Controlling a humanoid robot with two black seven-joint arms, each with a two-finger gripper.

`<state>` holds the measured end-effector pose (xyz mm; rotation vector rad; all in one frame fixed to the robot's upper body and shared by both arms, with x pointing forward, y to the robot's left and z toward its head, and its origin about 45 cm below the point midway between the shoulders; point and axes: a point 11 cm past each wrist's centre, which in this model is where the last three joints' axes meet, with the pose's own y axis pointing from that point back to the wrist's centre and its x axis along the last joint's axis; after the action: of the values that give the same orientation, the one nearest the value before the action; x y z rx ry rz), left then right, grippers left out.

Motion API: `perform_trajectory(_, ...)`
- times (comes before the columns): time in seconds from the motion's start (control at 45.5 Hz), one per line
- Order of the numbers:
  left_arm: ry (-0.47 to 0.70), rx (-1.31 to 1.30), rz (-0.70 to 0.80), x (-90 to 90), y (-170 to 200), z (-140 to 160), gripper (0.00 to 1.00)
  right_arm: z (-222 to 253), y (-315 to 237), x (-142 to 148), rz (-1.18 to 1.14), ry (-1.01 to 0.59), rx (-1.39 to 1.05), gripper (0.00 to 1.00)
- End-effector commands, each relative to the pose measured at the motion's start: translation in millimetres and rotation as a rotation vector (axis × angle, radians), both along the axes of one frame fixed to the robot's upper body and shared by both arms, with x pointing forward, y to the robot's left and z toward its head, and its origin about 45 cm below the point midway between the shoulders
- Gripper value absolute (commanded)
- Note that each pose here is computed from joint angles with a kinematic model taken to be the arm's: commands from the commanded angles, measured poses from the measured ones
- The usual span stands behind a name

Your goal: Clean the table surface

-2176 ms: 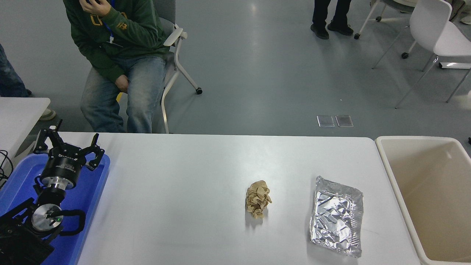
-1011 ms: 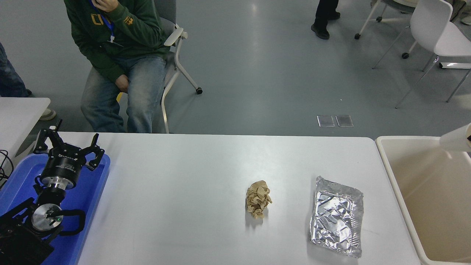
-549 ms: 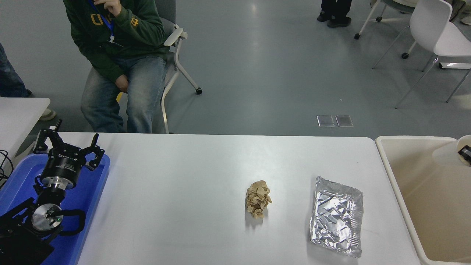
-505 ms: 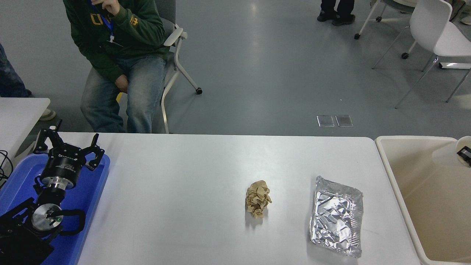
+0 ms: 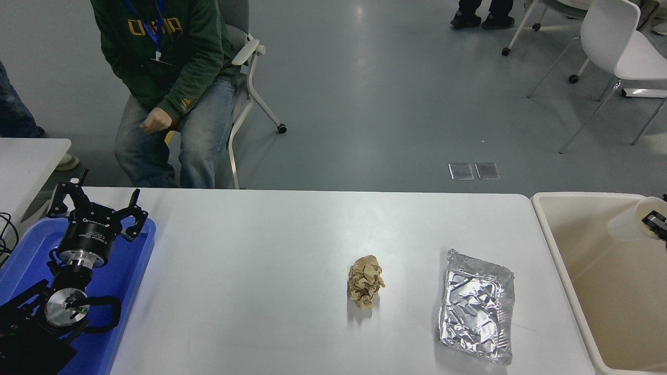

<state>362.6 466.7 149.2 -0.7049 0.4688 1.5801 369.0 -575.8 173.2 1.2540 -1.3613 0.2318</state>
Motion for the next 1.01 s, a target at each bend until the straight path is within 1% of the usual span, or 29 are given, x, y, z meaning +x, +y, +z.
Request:
perform_trajectory(0.0, 0.000, 0.000, 0.000, 0.0, 0.0, 0.0, 1.00, -0.8, 1.0, -0.2, -0.002, 0.002, 0.012, 1.00)
perform_trajectory(0.769, 0.001, 0.001, 0.002, -0.2, 0.5, -0.2, 1.00, 7.0, 4.3, 8.4, -0.008, -0.024, 0.016, 1.00)
perform_trajectory(0.989, 0.001, 0.000, 0.001, 0.0, 0.1, -0.1, 1.00, 10.3, 5.6, 11.7, -0.054, -0.082, 0.084, 1.00)
